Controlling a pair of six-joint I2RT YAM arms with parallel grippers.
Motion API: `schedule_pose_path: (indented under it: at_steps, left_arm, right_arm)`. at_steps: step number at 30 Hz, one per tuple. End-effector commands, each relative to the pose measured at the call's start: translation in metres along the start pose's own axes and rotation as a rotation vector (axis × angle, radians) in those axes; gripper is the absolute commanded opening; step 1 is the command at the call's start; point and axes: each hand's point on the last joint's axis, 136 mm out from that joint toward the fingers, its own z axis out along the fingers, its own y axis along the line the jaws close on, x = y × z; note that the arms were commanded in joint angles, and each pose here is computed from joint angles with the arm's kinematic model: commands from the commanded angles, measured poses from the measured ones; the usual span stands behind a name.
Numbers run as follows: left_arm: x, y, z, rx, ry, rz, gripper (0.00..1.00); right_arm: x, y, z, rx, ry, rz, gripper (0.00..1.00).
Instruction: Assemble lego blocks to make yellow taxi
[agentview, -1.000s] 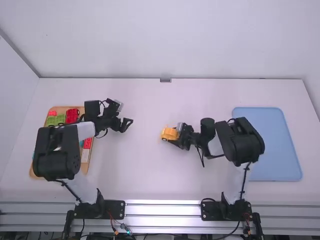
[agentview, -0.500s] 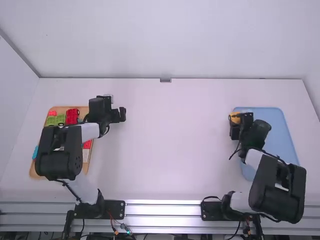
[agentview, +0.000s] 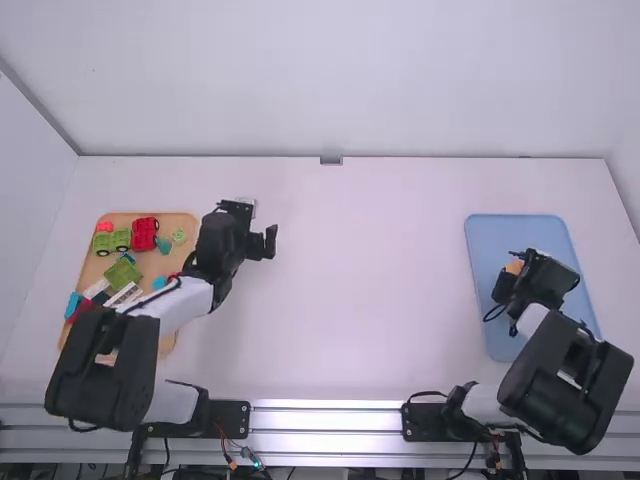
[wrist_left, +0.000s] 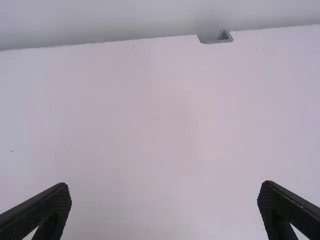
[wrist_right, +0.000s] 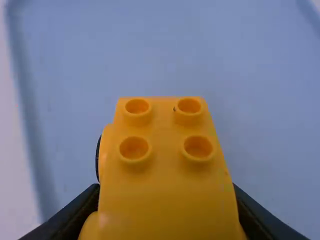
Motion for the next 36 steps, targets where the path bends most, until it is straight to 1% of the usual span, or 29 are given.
schedule_pose_path:
  at_steps: [1, 2, 3, 6, 7, 8, 11, 14, 16, 18, 19, 20, 21, 22, 24, 26, 29, 32, 33, 36]
  left_arm:
    - [-0.011, 0.006, -0.014, -0.106, -0.035, 0.043, 0.99]
    - [-0.016, 0.0, -0.021, -0.114, -0.046, 0.055, 0.99]
    - [-0.019, -0.003, -0.024, -0.114, -0.053, 0.059, 1.0]
    - [-0.029, -0.012, -0.037, -0.101, -0.078, 0.071, 1.0]
    - [-0.036, -0.017, -0.046, -0.083, -0.097, 0.072, 1.0]
    - [-0.036, -0.017, -0.046, -0.083, -0.097, 0.072, 1.0]
    - [-0.045, -0.016, -0.061, -0.083, -0.121, 0.067, 0.99]
    - [-0.057, -0.03, -0.078, -0.013, -0.161, 0.089, 0.99]
    - [-0.063, -0.046, -0.089, 0.074, -0.184, 0.155, 0.99]
    - [-0.071, -0.07, -0.112, 0.208, -0.24, 0.261, 0.99]
    - [-0.072, -0.071, -0.113, 0.212, -0.243, 0.263, 0.99]
    - [-0.075, -0.075, -0.12, 0.235, -0.26, 0.269, 0.99]
    - [-0.08, -0.078, -0.133, 0.257, -0.289, 0.27, 0.99]
    - [-0.083, -0.077, -0.139, 0.256, -0.3, 0.257, 0.99]
    - [-0.087, -0.074, -0.15, 0.254, -0.319, 0.227, 0.99]
    - [-0.091, -0.073, -0.165, 0.254, -0.347, 0.223, 0.99]
    - [-0.095, -0.073, -0.18, 0.253, -0.378, 0.224, 0.99]
    - [-0.101, -0.068, -0.193, 0.23, -0.418, 0.224, 0.99]
    - [-0.101, -0.065, -0.195, 0.218, -0.421, 0.219, 0.99]
    - [-0.089, -0.051, -0.191, 0.17, -0.39, 0.177, 0.96]
  right_arm:
    - [-0.012, -0.013, -0.004, 0.044, -0.016, 0.023, 0.77]
    - [-0.01, -0.014, -0.004, 0.044, -0.001, 0.032, 0.9]
    - [-0.01, -0.014, -0.004, 0.043, 0.007, 0.033, 0.99]
    - [-0.009, -0.015, -0.006, 0.044, 0.032, 0.056, 0.99]
    - [-0.01, -0.017, -0.008, 0.051, 0.05, 0.117, 0.99]
    - [-0.01, -0.017, -0.008, 0.051, 0.05, 0.117, 0.99]
    - [-0.016, -0.013, -0.02, 0.055, 0.078, 0.182, 0.98]
    - [-0.035, 0.005, -0.041, 0.022, 0.068, 0.145, 0.99]
    - [-0.047, 0.017, -0.053, 0.001, 0.041, 0.114, 0.98]
    - [-0.067, 0.042, -0.08, -0.044, -0.034, 0.052, 0.98]
    - [-0.068, 0.044, -0.082, -0.047, -0.039, 0.048, 0.99]
    - [-0.074, 0.053, -0.091, -0.066, -0.067, 0.025, 0.99]
    - [-0.082, 0.071, -0.109, -0.103, -0.119, -0.015, 0.99]
    - [-0.087, 0.081, -0.119, -0.125, -0.148, -0.04, 0.99]
    - [-0.094, 0.101, -0.138, -0.173, -0.206, -0.085, 0.99]
    - [-0.1, 0.131, -0.167, -0.254, -0.288, -0.151, 0.99]
    - [-0.101, 0.156, -0.195, -0.331, -0.355, -0.209, 0.98]
    - [-0.095, 0.181, -0.222, -0.418, -0.403, -0.271, 0.99]
    - [-0.094, 0.185, -0.227, -0.433, -0.417, -0.279, 0.98]
    - [-0.096, 0.173, -0.224, -0.392, -0.44, -0.226, 0.95]
